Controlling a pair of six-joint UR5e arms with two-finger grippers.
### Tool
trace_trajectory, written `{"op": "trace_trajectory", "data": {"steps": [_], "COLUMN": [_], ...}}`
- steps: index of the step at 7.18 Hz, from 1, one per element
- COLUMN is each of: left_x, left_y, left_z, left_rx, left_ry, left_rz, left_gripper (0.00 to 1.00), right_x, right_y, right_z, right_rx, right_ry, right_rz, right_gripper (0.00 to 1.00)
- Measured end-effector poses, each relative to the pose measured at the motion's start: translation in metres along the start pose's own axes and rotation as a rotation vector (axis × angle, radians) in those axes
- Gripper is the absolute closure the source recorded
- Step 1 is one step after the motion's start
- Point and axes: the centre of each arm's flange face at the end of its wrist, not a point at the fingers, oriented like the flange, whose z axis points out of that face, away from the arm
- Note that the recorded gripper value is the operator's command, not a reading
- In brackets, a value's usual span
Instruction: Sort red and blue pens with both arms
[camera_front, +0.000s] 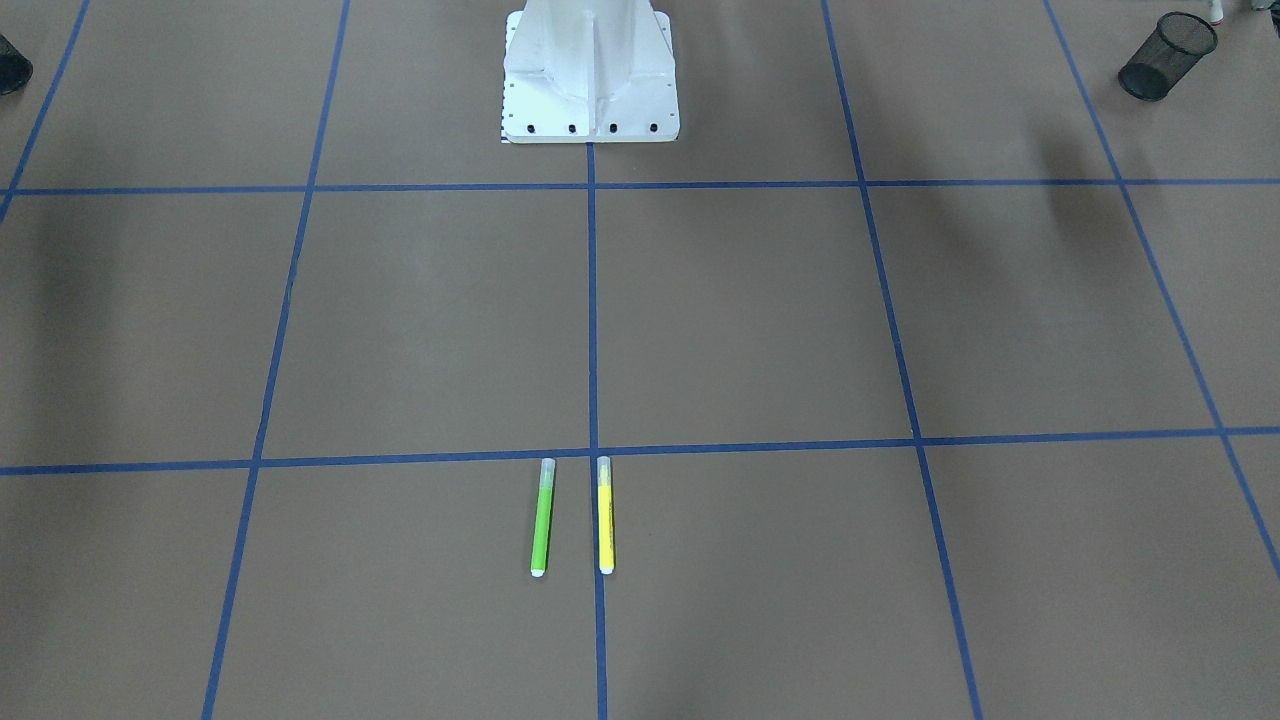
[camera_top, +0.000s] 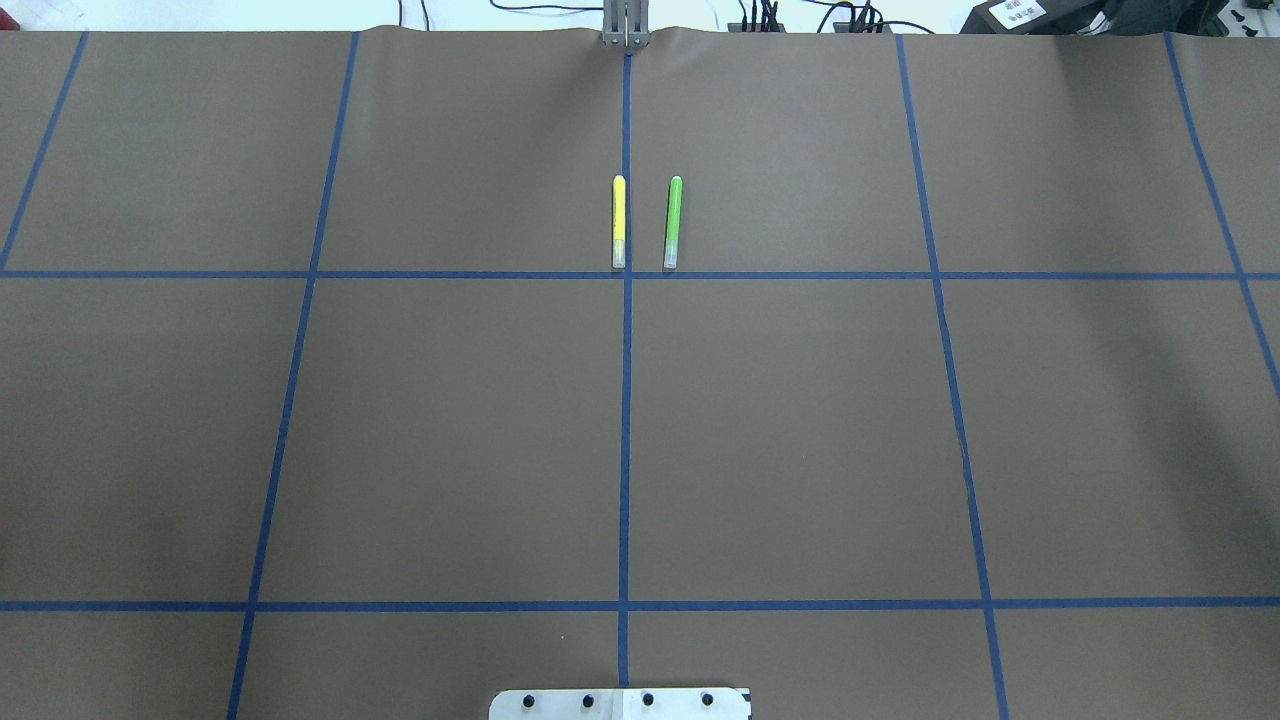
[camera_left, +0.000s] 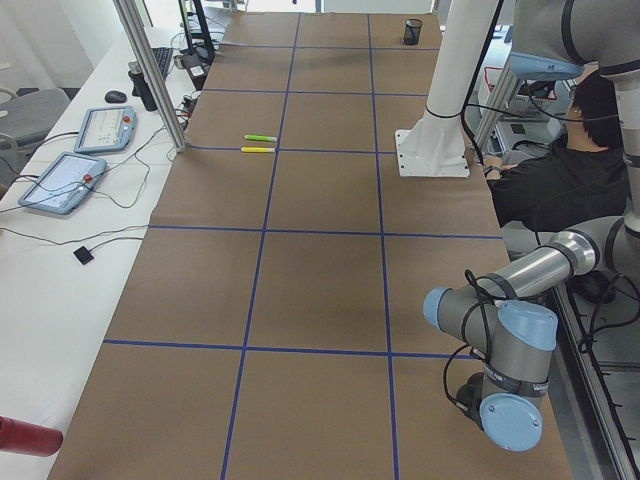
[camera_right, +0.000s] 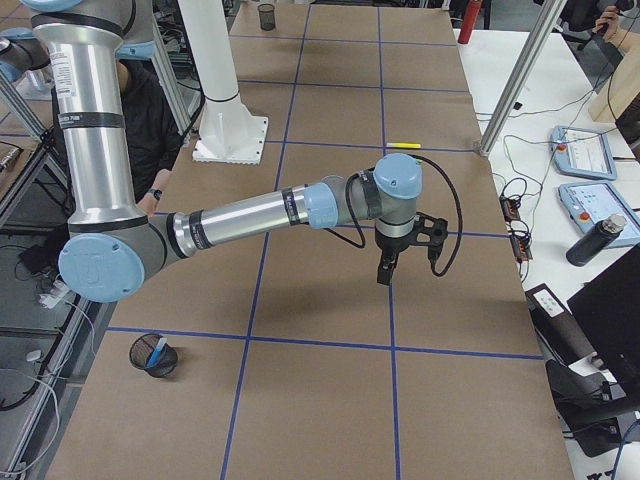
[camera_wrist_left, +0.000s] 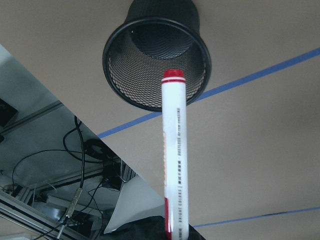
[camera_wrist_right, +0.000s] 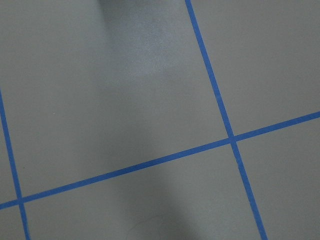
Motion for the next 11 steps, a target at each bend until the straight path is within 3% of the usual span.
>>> {"op": "trace_trajectory", "data": {"steps": [1, 2, 3, 8, 9, 11], "left_x": [-0.005, -0.009, -0.011, -0.009, 0.000, 0.046], "left_y": [-0.005, -0.009, -0.011, -0.013, -0.014, -0.008], "left_z": [0.004, 0.007, 0.008, 0.004, -0.007, -0.060], "left_rx": [-0.013, -0.020, -0.023, -0.010, 0.028, 0.196], "left_ry": [0.005, 0.008, 0.013, 0.024, 0.018, -0.023], "left_rz": [-0.010, -0.016, -0.018, -0.010, 0.022, 0.163], "left_gripper": [1.00, 0.93, 0.01, 0.00, 0.00, 0.00], "right_x": [-0.002, -0.004, -0.004, -0.005, -0.006, -0.002], "right_y": [0.001, 0.001, 0.001, 0.002, 0.002, 0.003], "right_z": [0.000, 0.001, 0.001, 0.006, 0.006, 0.009], "right_rx": [0.000, -0.002, -0.003, -0.011, -0.013, -0.020], "right_ry": [-0.001, 0.000, 0.000, 0.002, 0.002, 0.003], "right_rz": [0.000, 0.003, 0.008, 0.012, 0.011, 0.009], "right_gripper": [0.01, 0.01, 0.01, 0.01, 0.01, 0.01]}}
